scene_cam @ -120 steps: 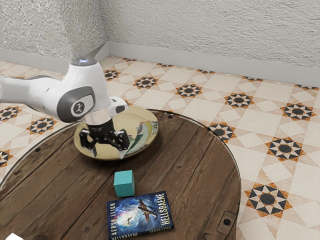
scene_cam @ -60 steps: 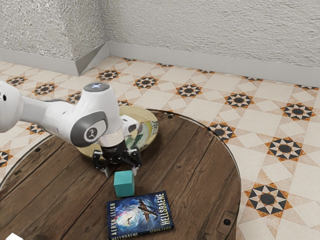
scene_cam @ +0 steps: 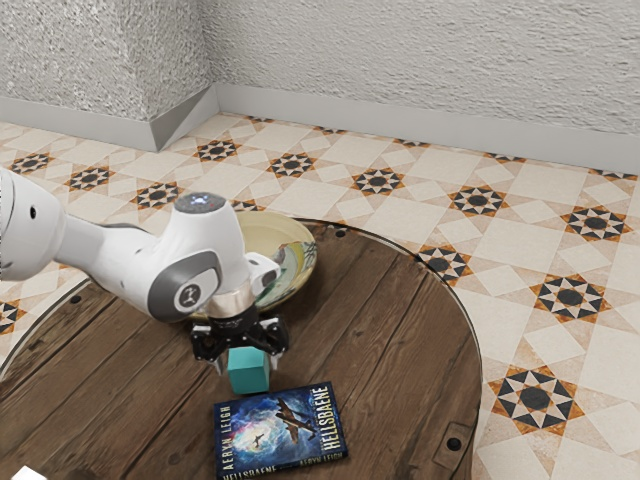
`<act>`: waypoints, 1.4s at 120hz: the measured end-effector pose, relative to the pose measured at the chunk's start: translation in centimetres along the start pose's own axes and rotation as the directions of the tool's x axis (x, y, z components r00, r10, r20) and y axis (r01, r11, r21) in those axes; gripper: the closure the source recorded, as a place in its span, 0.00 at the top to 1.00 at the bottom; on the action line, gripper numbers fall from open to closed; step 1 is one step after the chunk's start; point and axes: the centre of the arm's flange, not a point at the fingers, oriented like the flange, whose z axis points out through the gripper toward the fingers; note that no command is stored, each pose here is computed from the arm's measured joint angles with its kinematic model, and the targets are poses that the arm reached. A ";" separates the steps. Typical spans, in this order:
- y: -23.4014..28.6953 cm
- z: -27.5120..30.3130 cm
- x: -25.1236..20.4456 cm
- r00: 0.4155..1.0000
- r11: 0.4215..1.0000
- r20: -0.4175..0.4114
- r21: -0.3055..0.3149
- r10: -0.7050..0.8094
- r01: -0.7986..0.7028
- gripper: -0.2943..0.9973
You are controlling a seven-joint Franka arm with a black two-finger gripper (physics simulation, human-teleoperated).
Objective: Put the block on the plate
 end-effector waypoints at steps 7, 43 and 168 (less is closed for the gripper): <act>-0.8 0.4 0.7 1.000 1.000 -0.001 0.003 -0.025 0.025 0.77; -1.2 1.5 1.4 0.998 0.998 -0.004 0.010 -0.056 0.056 0.77; 0.4 0.3 2.2 0.997 1.000 -0.076 -0.019 -0.003 0.002 0.50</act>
